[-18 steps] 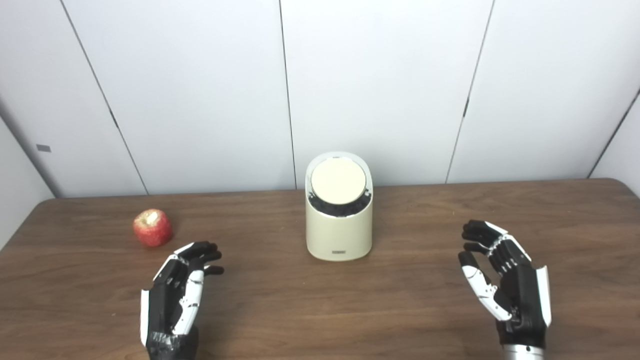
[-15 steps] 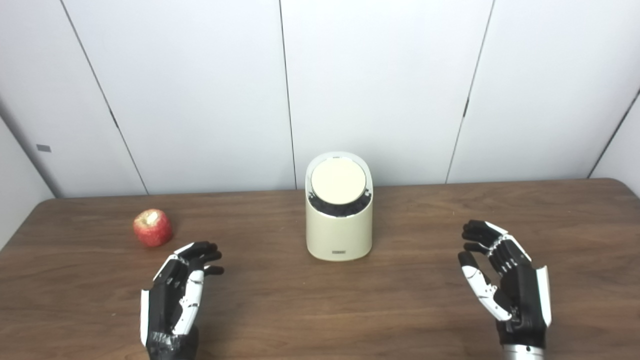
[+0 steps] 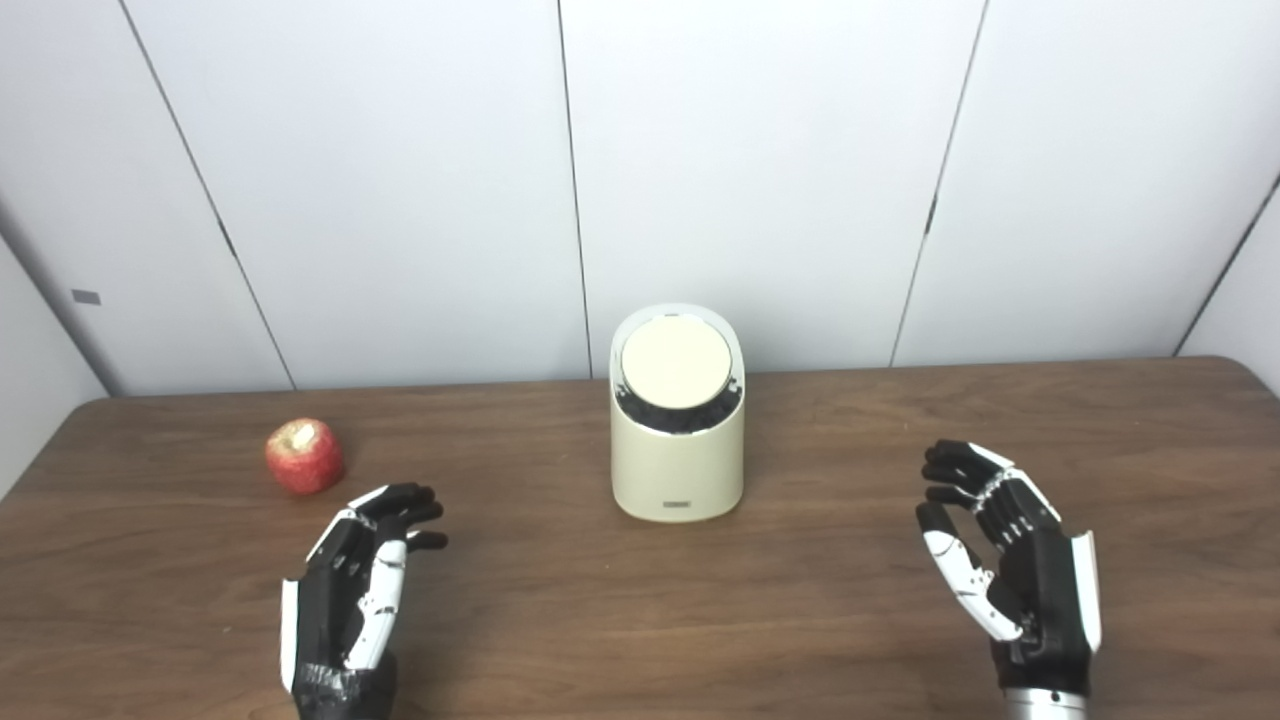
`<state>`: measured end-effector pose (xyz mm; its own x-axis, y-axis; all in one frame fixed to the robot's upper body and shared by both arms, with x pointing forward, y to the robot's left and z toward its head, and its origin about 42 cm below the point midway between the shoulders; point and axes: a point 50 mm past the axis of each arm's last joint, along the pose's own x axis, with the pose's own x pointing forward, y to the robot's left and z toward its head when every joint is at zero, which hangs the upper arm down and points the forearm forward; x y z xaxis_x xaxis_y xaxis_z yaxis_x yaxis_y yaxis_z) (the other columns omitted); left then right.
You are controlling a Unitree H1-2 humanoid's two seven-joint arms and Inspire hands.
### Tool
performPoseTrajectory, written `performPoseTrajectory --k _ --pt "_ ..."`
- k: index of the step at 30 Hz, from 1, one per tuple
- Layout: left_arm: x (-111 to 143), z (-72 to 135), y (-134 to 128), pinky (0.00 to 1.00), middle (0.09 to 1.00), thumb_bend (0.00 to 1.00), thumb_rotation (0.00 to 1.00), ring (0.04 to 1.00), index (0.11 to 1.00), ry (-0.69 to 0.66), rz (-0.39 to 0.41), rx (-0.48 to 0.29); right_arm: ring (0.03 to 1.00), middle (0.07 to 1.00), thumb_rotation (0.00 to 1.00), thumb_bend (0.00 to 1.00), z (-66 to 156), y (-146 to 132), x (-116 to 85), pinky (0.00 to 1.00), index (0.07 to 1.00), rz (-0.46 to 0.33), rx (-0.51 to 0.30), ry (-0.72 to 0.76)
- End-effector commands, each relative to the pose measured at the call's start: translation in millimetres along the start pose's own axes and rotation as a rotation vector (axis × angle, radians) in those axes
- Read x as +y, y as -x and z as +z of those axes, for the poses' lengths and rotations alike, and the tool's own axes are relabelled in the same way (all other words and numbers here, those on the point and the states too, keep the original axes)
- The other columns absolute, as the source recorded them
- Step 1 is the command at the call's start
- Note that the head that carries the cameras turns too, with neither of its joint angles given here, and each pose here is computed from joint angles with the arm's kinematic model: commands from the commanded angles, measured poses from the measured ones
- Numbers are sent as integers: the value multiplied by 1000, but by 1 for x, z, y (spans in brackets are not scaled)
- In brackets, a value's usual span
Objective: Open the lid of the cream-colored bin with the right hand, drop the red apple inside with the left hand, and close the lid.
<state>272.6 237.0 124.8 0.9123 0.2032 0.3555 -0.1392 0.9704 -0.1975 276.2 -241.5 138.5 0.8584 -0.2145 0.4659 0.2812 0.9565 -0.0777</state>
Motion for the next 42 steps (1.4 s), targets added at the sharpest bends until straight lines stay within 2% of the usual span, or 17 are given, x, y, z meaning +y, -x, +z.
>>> performPoseTrajectory --k 1,3,6,8,11,14,17,21,24,30,37,42 --pt "-8 2 -10 560 669 308 406 664 646 9 -12 -35 682 698 350 255 -4 6 -2 605 682 -8 6 8" --pt "-8 1 -11 553 668 312 405 662 644 10 -13 -38 701 712 286 271 2 4 -4 645 692 -16 10 -10" --pt "-7 -1 -12 556 667 318 412 662 643 12 -16 -37 732 736 376 349 10 0 -6 678 716 -3 29 21" --pt "-7 -2 -13 560 668 314 408 664 643 17 -17 -36 769 783 496 453 17 -4 -8 707 764 28 45 69" --pt "-7 -4 -15 563 670 313 389 664 643 24 -17 -33 819 835 538 538 29 -16 -11 761 819 65 68 114" --pt "-8 -6 -17 564 670 308 378 664 642 24 -19 -35 823 846 572 674 51 -33 -10 755 839 75 59 141" --pt "-9 -10 -18 564 665 332 388 664 639 30 -16 -31 816 849 584 713 74 -51 -8 735 850 81 44 136" --pt "-10 -14 -20 571 669 332 393 667 642 37 -22 -22 802 846 592 737 95 -75 -6 685 862 84 21 200" --pt "-10 -14 -20 578 668 327 386 667 643 33 -24 -17 814 845 599 789 107 -92 -3 715 858 84 12 244" --pt "-10 -16 -21 597 674 313 372 678 650 35 -31 -12 839 863 590 779 134 -122 13 755 875 98 -17 329" --pt "-10 -18 -22 591 673 310 365 676 650 40 -34 -13 838 876 571 835 134 -141 33 732 907 155 -21 364" --pt "-10 -18 -19 583 671 296 374 672 651 40 -38 -18 801 867 487 887 124 -157 50 663 898 172 2 415"
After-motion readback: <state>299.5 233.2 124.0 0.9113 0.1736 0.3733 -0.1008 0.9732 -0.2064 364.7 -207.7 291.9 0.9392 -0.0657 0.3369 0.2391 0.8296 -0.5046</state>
